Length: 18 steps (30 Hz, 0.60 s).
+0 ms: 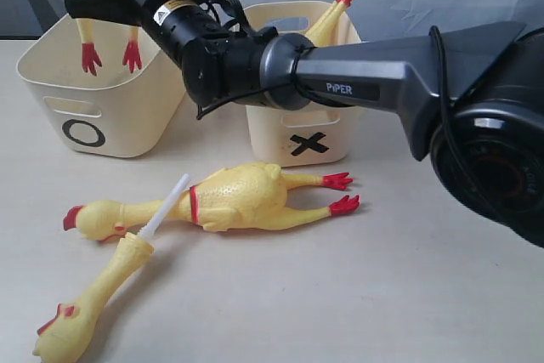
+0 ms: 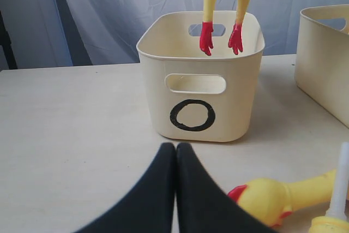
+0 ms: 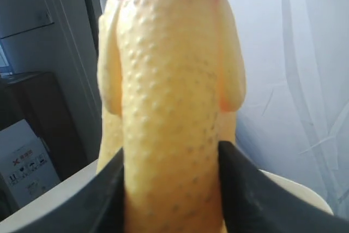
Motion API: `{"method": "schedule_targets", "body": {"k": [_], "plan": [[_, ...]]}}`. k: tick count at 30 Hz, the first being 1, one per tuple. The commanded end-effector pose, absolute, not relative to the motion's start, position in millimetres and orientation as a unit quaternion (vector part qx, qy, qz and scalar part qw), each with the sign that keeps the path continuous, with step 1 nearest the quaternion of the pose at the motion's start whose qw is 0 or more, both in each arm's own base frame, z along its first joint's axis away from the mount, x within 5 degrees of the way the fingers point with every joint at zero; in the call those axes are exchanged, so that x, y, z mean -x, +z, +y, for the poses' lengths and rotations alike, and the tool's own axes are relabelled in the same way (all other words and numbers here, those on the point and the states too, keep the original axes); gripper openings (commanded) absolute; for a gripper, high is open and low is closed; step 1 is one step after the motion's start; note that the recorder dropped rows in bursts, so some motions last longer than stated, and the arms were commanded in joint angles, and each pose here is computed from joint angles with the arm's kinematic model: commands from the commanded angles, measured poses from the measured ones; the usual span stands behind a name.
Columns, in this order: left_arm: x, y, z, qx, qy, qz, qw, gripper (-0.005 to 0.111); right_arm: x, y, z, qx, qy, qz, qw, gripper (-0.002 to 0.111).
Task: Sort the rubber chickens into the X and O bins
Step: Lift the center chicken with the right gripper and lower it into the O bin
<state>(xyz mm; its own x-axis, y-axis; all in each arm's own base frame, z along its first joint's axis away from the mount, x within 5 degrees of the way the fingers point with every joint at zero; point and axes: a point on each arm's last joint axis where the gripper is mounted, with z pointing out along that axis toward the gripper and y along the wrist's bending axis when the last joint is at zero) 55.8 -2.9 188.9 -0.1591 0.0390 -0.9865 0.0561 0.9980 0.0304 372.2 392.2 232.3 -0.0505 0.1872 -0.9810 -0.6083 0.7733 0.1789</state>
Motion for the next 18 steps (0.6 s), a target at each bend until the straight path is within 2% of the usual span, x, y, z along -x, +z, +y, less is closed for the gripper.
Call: {"method": "schedule_targets", "body": {"k": [1,6,7,9,14,17,18], "plan": [[-55.4,192.2,-3.5,-0.035,-0.011,0.755,0.654,0.000,-374.7,246.9,389.0,0.150,0.298,0.637,0.695,-0.001],[-55.4,192.2,-3.5,-0.035,-0.011,0.755,0.654,0.000,-374.7,246.9,388.9,0.149,0.299,0.637,0.695,0.000],[-55.4,192.2,-3.5,-0.035,-0.011,0.755,0.654,0.000,-374.7,246.9,388.9,0.149,0.299,0.637,0.695,0.003],[-55.4,192.2,-3.5,-0.035,-0.011,0.755,0.654,0.000,-374.7,246.9,388.9,0.142,0.306,0.639,0.692,0.015],[-55.4,192.2,-3.5,-0.035,-0.011,0.755,0.654,0.000,-374.8,247.5,388.7,0.122,0.326,0.640,0.685,0.068],[-55.4,192.2,-3.5,-0.035,-0.011,0.755,0.654,0.000,-374.8,247.0,388.9,0.124,0.326,0.642,0.683,0.062],[-55.4,192.2,-3.5,-0.035,-0.011,0.755,0.654,0.000,-374.7,246.9,388.9,0.124,0.326,0.642,0.683,0.056]]}}
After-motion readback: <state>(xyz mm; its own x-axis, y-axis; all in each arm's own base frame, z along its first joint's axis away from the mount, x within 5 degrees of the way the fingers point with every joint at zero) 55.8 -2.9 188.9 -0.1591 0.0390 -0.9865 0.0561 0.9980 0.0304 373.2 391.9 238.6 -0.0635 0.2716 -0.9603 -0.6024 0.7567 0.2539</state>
